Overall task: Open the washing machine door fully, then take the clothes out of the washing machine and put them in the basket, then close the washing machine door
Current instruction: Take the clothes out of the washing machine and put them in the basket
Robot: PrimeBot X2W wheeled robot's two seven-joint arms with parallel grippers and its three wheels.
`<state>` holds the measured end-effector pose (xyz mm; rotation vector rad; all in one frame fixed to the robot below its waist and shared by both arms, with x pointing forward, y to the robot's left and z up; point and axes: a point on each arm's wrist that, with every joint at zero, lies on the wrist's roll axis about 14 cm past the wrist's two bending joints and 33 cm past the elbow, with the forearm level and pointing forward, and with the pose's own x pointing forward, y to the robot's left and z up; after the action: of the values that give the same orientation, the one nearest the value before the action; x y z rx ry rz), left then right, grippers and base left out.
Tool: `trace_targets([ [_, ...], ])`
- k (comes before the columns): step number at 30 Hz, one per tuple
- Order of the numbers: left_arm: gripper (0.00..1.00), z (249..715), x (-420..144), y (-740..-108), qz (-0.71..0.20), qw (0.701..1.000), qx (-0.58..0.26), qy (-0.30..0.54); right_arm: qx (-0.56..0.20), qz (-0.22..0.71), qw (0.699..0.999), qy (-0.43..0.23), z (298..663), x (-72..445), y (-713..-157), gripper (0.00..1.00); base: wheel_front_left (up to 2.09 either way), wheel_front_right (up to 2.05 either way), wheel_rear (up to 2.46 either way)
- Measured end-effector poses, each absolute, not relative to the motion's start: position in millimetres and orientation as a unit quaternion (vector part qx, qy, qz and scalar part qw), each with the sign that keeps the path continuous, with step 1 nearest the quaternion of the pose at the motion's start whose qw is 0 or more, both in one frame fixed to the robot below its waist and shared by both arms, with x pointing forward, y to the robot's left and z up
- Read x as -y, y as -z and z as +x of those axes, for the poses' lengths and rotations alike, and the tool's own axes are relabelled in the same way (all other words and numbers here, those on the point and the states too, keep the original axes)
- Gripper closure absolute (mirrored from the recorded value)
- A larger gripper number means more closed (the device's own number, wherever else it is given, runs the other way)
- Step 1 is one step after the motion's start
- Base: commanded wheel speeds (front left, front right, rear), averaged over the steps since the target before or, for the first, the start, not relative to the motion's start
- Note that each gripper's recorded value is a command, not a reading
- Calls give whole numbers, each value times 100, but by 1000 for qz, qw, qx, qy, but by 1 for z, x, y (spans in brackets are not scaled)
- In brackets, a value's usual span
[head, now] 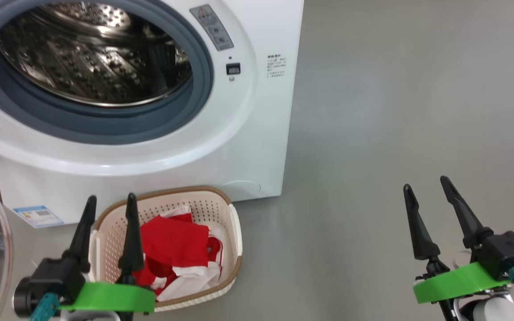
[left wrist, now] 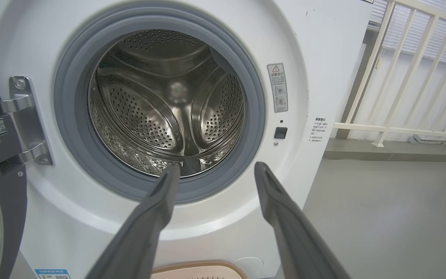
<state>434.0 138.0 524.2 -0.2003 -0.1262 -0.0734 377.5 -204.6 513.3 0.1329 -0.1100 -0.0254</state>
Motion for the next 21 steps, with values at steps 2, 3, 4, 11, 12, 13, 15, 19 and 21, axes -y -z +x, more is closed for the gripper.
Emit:
trace_targets([
  [2,0,426,-142,-527,-95,993,67,33,60,63,996,14,373,206,-517,0,0,0,0],
  [3,0,423,-144,-528,-94,993,69,30,63,63,996,17,371,208,-519,0,0,0,0],
  [4,0,420,-145,-529,-92,993,71,28,69,61,996,20,370,210,-523,0,0,0,0],
  [11,0,397,-156,-533,-82,994,76,13,75,58,995,23,354,211,-526,0,0,0,0],
  [12,0,395,-156,-533,-81,994,76,11,76,59,995,23,352,211,-527,0,0,0,0],
  [13,0,392,-157,-533,-80,994,76,11,78,59,995,23,350,211,-528,0,0,0,0],
  [15,0,387,-158,-533,-78,994,76,10,79,59,995,24,346,211,-529,0,0,0,0],
  [19,0,379,-159,-533,-75,994,77,9,81,60,994,30,337,215,-529,0,0,0,0],
  [21,0,377,-159,-538,-75,994,84,10,82,59,994,33,333,216,-530,0,0,0,0],
])
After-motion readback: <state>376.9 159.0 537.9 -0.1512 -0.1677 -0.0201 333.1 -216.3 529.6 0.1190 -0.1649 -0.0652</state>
